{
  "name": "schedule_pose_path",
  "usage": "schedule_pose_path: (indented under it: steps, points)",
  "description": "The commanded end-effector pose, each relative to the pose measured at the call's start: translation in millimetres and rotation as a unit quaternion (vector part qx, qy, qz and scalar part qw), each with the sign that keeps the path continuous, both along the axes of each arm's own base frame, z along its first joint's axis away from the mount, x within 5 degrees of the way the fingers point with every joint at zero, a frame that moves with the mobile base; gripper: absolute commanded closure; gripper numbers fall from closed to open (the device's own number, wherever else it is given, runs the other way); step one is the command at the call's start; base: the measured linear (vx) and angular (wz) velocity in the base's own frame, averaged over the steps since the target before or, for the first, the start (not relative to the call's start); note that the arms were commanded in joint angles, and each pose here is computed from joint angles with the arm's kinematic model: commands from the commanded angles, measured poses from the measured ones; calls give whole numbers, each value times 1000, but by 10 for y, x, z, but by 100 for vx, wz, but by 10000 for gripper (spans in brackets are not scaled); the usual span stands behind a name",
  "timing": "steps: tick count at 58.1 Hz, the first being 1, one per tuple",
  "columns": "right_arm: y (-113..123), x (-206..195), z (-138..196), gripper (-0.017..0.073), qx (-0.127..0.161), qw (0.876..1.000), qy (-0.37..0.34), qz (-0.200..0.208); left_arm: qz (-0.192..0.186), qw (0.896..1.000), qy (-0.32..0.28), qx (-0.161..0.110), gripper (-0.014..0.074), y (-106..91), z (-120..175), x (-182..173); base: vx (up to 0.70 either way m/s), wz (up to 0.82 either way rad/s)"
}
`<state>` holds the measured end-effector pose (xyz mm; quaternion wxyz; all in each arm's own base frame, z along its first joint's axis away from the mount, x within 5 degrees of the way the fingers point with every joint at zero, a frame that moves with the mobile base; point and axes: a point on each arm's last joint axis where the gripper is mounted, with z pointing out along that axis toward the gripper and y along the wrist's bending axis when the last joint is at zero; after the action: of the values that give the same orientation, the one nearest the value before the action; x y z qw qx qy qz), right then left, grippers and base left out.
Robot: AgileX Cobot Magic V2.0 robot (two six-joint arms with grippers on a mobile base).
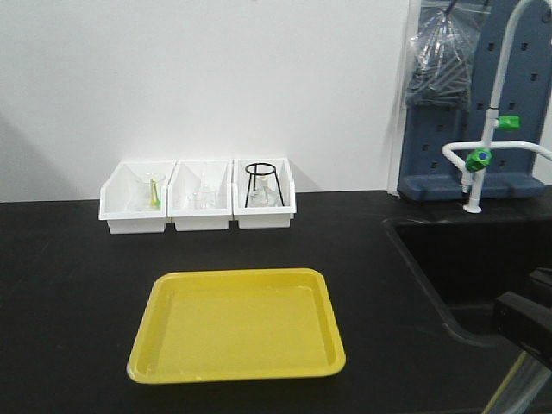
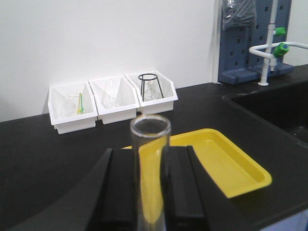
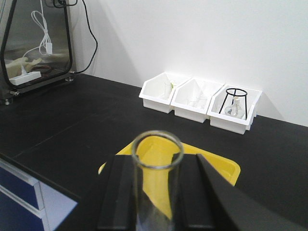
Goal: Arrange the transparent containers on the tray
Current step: 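Hold both test tubes while the base drives to the yellow tray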
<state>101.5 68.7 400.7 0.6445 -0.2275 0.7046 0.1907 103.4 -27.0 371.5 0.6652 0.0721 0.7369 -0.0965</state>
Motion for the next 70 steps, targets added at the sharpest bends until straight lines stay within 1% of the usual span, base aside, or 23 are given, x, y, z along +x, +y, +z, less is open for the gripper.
schedule_pose_path:
  steps: [1,36,70]
  points:
    - [-16,-6,162,503,25,998,-49,-4,-12,998,-53,-16,480,-17,190,-20,27,11]
    - [-16,-6,162,503,25,998,-49,-4,-12,998,-53,-16,480,-17,190,-20,24,9]
    - [-16,-6,163,503,25,998,-50,-4,-12,998,-53,-16,480,-17,190,-20,11,4]
